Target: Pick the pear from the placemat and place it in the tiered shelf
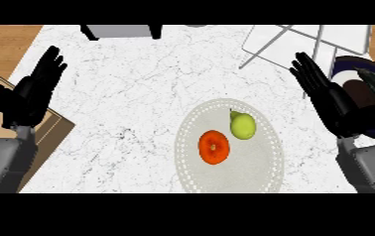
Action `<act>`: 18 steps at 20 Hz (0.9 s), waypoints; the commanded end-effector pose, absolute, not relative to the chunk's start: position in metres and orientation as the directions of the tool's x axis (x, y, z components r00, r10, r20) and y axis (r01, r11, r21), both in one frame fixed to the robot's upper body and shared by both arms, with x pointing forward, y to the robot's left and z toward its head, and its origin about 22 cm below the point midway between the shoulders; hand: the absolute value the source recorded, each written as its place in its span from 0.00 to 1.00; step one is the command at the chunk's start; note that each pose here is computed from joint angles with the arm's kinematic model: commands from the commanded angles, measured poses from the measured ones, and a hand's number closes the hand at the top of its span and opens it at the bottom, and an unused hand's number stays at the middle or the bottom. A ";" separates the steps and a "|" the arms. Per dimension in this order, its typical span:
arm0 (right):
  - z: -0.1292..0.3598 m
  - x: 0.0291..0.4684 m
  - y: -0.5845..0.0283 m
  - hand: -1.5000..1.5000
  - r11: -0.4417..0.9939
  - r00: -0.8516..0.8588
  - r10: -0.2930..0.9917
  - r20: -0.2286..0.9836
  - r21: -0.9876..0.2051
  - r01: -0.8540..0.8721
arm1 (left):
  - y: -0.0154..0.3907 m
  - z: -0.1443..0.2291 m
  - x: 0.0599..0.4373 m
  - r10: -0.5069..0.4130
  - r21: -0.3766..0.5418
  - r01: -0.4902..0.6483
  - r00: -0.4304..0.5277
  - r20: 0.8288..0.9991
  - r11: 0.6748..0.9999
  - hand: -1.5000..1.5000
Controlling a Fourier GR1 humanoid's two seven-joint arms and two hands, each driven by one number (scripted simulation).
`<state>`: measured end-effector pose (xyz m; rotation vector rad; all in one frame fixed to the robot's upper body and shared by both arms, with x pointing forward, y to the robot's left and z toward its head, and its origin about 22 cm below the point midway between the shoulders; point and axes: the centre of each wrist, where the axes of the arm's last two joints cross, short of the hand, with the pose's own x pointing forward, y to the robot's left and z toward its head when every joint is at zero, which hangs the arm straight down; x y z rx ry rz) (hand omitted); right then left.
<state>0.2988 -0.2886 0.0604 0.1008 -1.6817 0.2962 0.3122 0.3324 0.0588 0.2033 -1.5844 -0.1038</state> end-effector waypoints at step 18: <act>0.020 0.308 -0.100 0.00 0.585 0.187 0.798 0.574 -0.811 -0.004 | 0.357 0.003 0.258 -0.194 0.221 -0.093 0.235 0.952 0.971 0.50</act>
